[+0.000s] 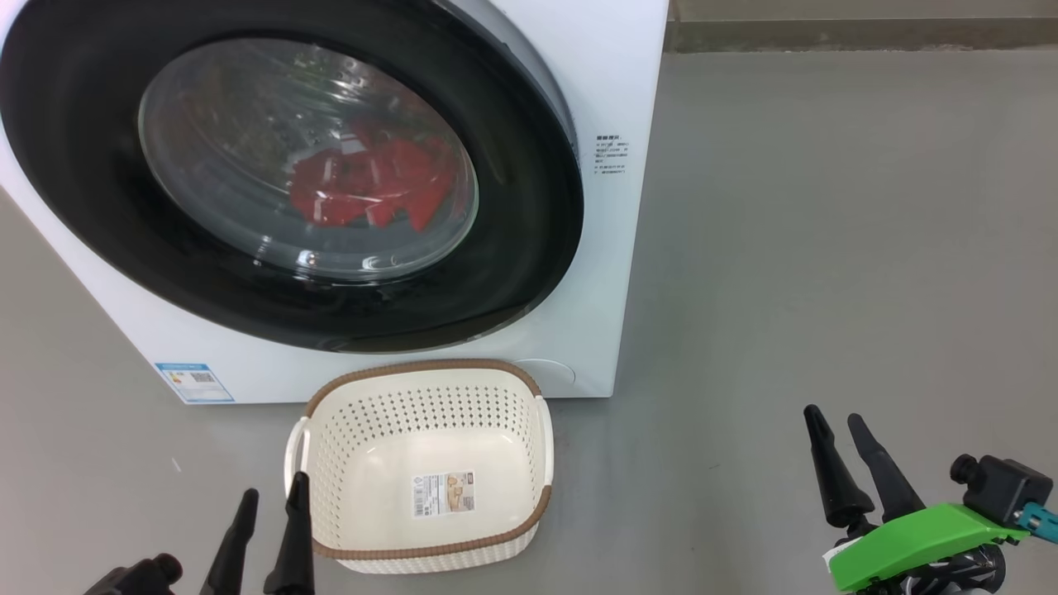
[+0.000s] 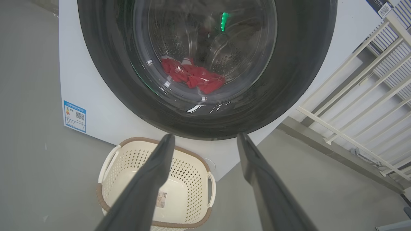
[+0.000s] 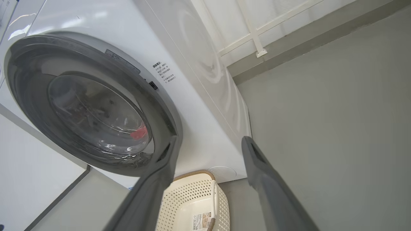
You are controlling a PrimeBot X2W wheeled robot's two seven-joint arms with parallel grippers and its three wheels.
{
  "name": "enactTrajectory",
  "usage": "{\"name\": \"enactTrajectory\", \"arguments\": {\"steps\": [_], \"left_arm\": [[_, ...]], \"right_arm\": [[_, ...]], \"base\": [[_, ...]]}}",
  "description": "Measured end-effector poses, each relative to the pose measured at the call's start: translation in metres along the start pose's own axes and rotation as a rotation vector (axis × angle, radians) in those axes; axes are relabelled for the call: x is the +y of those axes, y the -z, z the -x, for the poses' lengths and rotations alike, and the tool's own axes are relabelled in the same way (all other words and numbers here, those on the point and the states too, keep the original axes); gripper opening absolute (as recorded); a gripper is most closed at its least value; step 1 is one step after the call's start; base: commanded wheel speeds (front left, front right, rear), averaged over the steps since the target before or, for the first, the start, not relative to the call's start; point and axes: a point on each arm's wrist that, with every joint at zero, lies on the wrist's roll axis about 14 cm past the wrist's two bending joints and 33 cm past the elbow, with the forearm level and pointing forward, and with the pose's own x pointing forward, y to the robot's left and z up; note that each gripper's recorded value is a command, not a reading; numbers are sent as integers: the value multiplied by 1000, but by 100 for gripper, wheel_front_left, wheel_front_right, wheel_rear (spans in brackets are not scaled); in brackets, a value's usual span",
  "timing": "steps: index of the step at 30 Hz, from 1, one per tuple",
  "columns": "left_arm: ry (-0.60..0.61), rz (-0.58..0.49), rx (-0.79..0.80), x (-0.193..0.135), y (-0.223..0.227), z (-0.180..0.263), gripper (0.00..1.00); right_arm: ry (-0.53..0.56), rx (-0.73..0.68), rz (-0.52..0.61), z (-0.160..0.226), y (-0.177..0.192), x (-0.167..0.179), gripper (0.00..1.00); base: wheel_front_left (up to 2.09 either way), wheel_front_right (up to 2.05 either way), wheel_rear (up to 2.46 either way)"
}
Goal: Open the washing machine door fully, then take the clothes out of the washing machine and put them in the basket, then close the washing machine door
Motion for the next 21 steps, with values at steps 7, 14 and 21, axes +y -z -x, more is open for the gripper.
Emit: {"name": "enactTrajectory", "arguments": {"steps": [7, 14, 21], "left_arm": [[14, -81, -18, -3, -3, 1, 100], [26, -164, -28, -4, -3, 5, 100], [40, -246, -37, -8, -3, 4, 100]], "right_arm": [[-21, -5, 78, 0, 1, 4, 100], [-27, 1, 166, 5, 3, 3, 100], [-32, -3, 232, 6, 4, 2, 100]], "base": [[0, 0, 0], [0, 0, 0], [0, 0, 0]]}}
